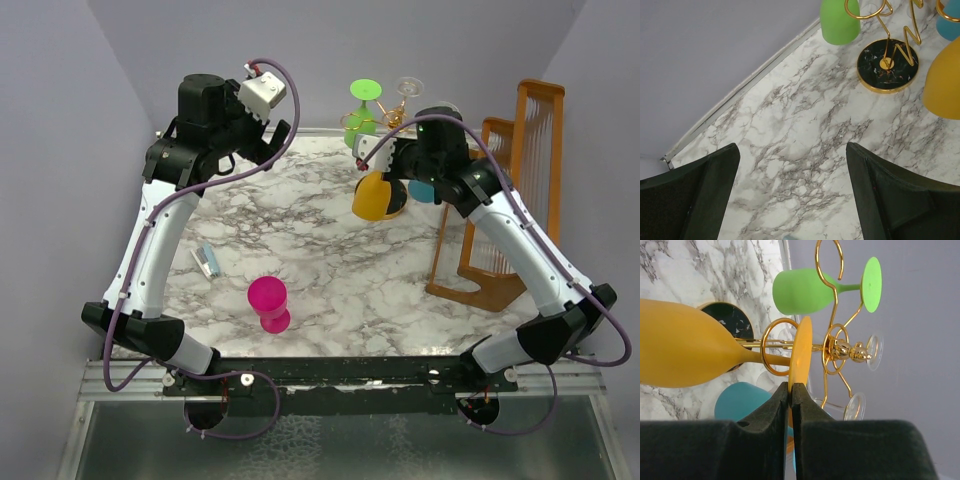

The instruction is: Place the wine glass upside down on the wine glass rack

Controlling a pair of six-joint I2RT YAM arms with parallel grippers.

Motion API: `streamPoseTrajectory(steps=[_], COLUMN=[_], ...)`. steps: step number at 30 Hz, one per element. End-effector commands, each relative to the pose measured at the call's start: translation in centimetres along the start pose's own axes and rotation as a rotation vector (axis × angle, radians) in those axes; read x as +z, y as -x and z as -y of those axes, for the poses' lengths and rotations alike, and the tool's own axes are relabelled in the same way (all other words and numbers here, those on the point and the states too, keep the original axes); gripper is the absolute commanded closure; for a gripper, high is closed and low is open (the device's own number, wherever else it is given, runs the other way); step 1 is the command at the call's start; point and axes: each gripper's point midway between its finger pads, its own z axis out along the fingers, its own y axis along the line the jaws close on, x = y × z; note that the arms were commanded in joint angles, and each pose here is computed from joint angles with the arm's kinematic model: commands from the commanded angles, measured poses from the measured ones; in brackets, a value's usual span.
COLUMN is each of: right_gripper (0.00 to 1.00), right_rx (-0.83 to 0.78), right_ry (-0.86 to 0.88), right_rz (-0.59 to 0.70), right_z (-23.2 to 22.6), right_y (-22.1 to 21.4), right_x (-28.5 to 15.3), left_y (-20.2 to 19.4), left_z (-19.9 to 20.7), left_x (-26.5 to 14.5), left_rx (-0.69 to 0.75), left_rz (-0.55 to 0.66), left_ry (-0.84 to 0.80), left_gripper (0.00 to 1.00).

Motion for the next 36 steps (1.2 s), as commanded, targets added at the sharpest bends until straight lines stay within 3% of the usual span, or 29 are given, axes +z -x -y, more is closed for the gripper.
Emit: streamPoseTrajectory(steps=[1,13,26,36], right_gripper=[0.92,0.83,0.71,0.59], right_rx=[0.011,0.001,-0.005,0.016], right_ry=[0.020,0.066,0.101,0.166], right_rz=[0.042,0.056,0.083,0.164], right_z=[-0.7,-2.1,-3.0,-4.5], right_y=[0.7,0.7,1.0,2.3], right_x=[-1.0,-0.9,-1.2,-3.0], left_y=[0.9,-1.7,-5.8,-12.9], left_z=[0.5,4.3,5.2,11.4], left_x=[-1.1,-0.8,-1.2,-5.9], left_rx=[0.023,0.074,0.178,0.298], left_rz=[0.047,0.010,-0.106,-0.275], left_ry=[-0.026,-0.233,-0.289,-0.666], left_gripper=[0.10,0.10,0.10,0.05])
